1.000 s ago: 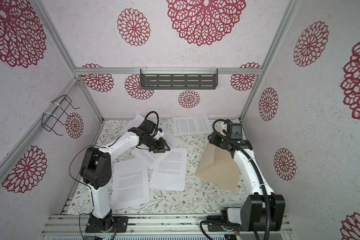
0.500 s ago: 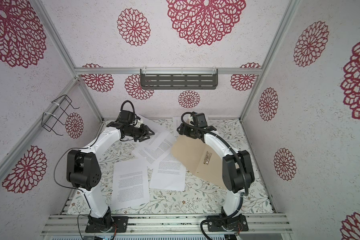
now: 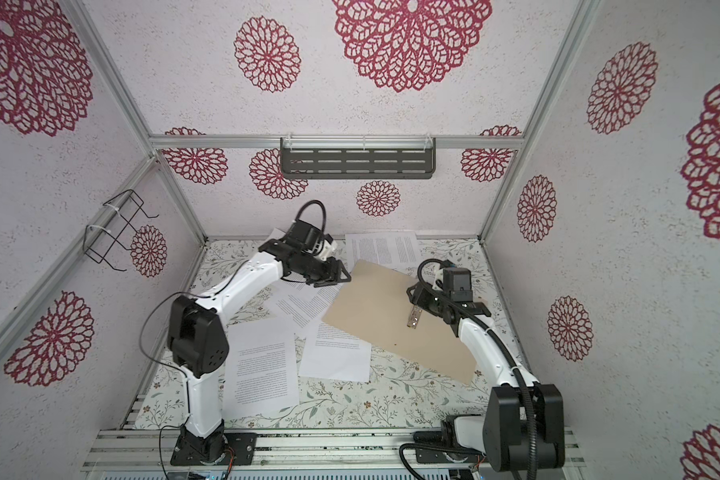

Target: Put the files into the folder

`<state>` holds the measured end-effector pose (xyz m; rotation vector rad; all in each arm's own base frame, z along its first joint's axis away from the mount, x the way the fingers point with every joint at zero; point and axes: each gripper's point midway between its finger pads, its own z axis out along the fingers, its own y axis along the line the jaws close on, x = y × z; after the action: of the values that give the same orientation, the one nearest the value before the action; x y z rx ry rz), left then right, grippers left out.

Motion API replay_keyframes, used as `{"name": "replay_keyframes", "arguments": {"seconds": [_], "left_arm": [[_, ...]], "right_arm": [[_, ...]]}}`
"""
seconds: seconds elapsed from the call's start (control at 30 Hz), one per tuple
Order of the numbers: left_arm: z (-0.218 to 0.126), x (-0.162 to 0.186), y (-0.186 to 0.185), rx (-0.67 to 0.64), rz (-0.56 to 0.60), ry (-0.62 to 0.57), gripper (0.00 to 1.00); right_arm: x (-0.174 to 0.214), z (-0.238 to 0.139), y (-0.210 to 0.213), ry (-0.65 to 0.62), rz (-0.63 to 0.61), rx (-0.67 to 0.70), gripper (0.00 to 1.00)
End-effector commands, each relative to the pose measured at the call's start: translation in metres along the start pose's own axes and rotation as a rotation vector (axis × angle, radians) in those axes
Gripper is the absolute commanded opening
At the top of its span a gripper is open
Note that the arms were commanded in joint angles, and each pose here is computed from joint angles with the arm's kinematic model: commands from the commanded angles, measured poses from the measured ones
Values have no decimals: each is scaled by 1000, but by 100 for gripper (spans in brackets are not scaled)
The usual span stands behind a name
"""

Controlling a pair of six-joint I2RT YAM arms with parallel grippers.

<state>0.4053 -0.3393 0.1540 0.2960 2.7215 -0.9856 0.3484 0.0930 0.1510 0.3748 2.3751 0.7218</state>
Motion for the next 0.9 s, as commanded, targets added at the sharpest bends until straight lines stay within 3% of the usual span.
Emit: {"name": "replay_keyframes", "arguments": {"seconds": [0.0,0.13,0.33,0.6,0.87], "left_arm": [[41,22,17,-6,-24,127,58],[66,38,35,-19,-57,187,56],[78,62,60,-56,-93,240,56],[84,88,92,-119,-143,286,54],[88,100,100,-126,-158,312,54]], "right_arm": [[18,-3,-5,19,10,-5,42],[32,3,-21,41,20,23,33],[39,24,-38,79,45,31,21],[46,47,-58,120,60,73,22],[49,61,-65,133,73,64,23]]}}
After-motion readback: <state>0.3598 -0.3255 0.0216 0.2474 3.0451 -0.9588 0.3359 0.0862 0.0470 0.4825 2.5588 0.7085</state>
